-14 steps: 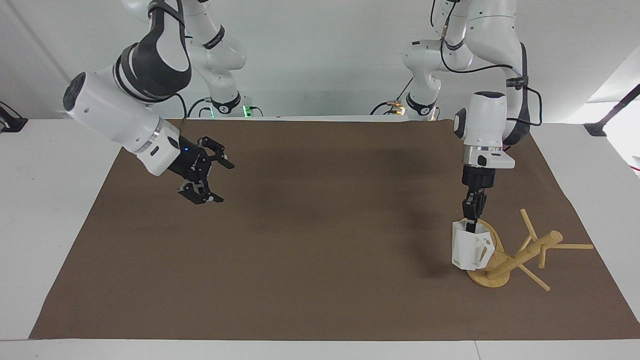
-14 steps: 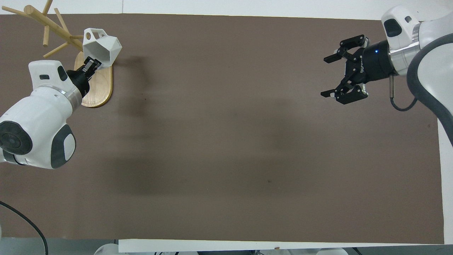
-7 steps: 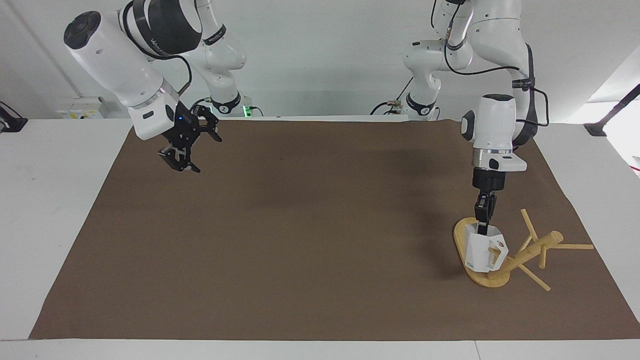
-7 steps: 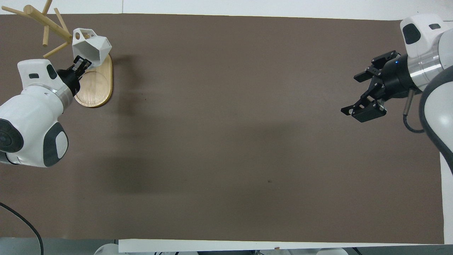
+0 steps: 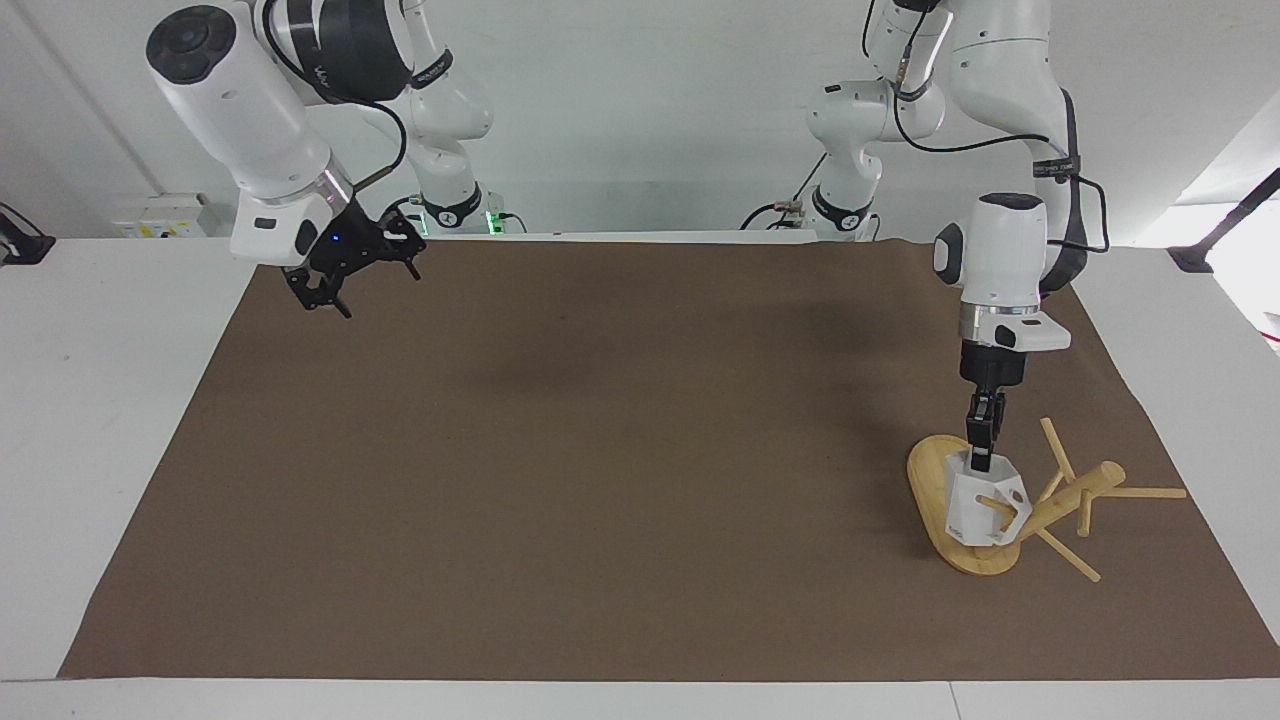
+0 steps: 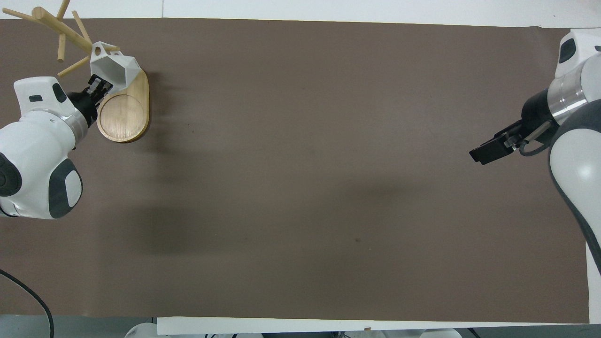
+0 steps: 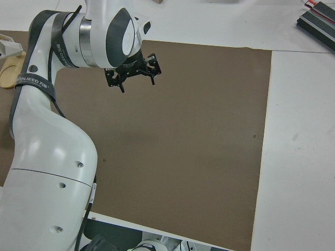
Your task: Hang cup on rack
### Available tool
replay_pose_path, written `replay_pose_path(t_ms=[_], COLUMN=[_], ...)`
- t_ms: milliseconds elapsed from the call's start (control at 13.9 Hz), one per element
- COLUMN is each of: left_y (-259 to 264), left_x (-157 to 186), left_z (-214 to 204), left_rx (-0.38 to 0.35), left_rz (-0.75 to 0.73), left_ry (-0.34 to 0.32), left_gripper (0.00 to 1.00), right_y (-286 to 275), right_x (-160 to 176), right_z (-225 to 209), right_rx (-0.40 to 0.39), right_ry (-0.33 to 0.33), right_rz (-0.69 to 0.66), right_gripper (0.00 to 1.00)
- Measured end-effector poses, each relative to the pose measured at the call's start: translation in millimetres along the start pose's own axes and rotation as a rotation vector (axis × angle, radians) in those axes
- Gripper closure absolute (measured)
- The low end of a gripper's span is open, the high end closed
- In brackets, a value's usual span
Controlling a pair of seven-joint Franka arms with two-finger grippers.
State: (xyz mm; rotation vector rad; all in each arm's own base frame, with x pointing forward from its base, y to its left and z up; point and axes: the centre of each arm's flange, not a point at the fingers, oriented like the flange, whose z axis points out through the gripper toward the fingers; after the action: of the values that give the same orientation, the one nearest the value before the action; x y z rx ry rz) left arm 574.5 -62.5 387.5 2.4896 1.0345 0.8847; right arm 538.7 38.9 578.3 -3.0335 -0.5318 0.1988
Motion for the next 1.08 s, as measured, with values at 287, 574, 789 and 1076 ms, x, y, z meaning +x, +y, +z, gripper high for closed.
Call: replay_pose_path(t_ms=[287, 574, 789, 1076], left_y=[2, 7, 13, 26], left_x=[5, 11, 24, 47], left_z=[-2, -32, -64, -99], left_rx=[0.077, 0.245, 0.431, 0.485], left_rz=[0.0, 0.011, 0.13, 0.257], left_ry=[-0.034, -0.107, -0.219, -0.386], left_gripper=[0.25, 0.0, 0.0, 0.0], right_y=[-6, 30, 36, 32], right_x=[-26, -56, -73, -75], right_z=[-20, -38, -41, -30], right_rx=[-0.053, -0.054, -0.067, -0.064], right_ry=[-0.032, -0.015, 0.033, 0.037], right_rz=[0.283, 0.39, 0.378, 0.404], right_gripper=[0.0, 0.0, 0.0, 0.0])
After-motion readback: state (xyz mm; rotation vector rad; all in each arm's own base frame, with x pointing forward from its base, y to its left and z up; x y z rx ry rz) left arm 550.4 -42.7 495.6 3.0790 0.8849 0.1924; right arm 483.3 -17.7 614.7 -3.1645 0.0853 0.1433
